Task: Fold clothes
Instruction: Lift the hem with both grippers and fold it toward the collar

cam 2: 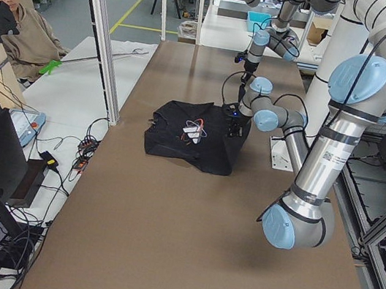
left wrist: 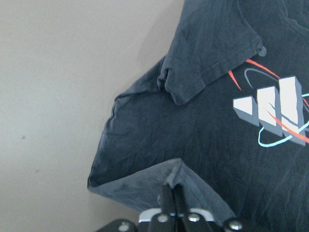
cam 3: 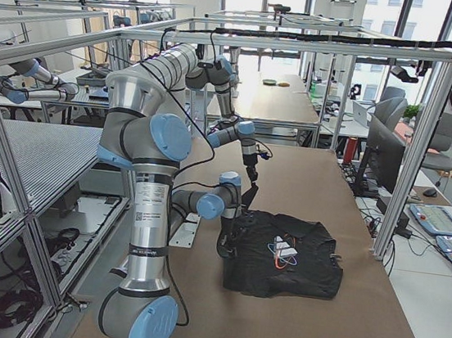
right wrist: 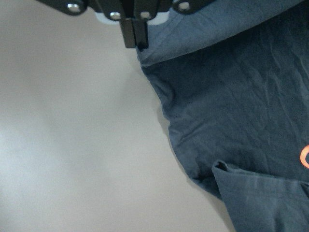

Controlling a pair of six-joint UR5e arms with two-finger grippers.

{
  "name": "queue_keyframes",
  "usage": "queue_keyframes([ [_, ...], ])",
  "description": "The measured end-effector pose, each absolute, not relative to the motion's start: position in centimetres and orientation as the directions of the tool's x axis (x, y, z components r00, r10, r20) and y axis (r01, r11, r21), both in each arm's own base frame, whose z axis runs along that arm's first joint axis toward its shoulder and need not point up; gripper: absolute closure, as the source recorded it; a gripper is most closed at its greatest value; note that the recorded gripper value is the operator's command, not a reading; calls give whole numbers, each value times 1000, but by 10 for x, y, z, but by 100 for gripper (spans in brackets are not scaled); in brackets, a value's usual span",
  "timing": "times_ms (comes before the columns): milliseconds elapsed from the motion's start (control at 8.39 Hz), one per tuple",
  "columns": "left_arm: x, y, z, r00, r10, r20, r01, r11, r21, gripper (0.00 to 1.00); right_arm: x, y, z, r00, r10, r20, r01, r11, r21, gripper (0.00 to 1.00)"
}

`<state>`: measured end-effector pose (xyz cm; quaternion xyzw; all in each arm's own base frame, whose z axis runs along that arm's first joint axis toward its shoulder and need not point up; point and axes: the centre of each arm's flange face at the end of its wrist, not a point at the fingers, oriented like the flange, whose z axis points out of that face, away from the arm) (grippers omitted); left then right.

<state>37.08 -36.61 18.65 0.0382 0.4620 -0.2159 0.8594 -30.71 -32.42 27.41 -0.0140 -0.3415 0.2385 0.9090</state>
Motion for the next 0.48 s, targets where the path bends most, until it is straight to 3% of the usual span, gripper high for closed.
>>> queue_keyframes([
  [477,315,-444,201,482,-371,-794,459,878,-131,100,-267,-428,271,611,498,615,-511,842,-175,100],
])
